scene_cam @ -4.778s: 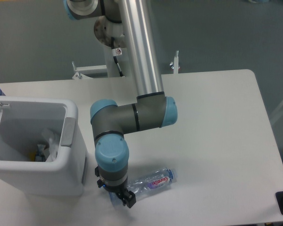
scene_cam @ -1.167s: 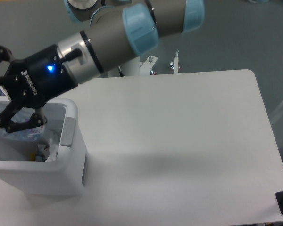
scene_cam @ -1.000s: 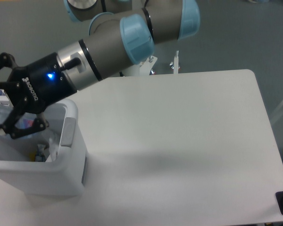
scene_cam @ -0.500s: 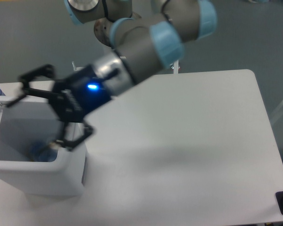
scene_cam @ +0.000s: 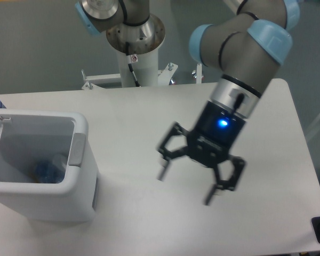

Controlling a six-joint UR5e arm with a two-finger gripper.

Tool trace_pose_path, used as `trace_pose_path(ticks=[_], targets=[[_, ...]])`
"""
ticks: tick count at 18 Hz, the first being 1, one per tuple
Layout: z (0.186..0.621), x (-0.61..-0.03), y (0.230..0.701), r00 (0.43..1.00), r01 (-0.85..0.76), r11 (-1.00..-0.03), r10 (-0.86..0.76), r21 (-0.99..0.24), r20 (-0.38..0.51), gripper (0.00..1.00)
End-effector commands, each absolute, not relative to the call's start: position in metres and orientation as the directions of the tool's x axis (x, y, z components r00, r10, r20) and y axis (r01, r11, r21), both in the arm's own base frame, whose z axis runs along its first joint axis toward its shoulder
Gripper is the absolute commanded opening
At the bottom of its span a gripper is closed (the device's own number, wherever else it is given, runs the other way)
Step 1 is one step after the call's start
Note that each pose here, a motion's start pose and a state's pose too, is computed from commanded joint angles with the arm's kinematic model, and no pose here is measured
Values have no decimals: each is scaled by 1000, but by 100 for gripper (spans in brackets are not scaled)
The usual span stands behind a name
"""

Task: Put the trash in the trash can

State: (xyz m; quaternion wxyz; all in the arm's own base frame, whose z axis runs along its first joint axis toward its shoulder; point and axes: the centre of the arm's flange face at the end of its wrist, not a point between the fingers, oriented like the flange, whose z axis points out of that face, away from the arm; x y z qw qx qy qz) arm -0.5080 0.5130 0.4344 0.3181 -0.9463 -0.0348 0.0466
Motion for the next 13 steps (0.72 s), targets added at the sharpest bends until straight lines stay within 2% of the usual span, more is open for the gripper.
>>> trace_pose_path(ticks=[3, 5, 8, 13], targets=[[415, -519, 505, 981, -53, -879, 44, -473, -191, 100], [407, -521, 500, 975, -68, -911, 25, -407, -220, 100], [391, -524, 492, 977, -61, -956, 2, -286, -215, 100], [381, -522, 486, 977, -108, -976, -69, -190, -201, 100]])
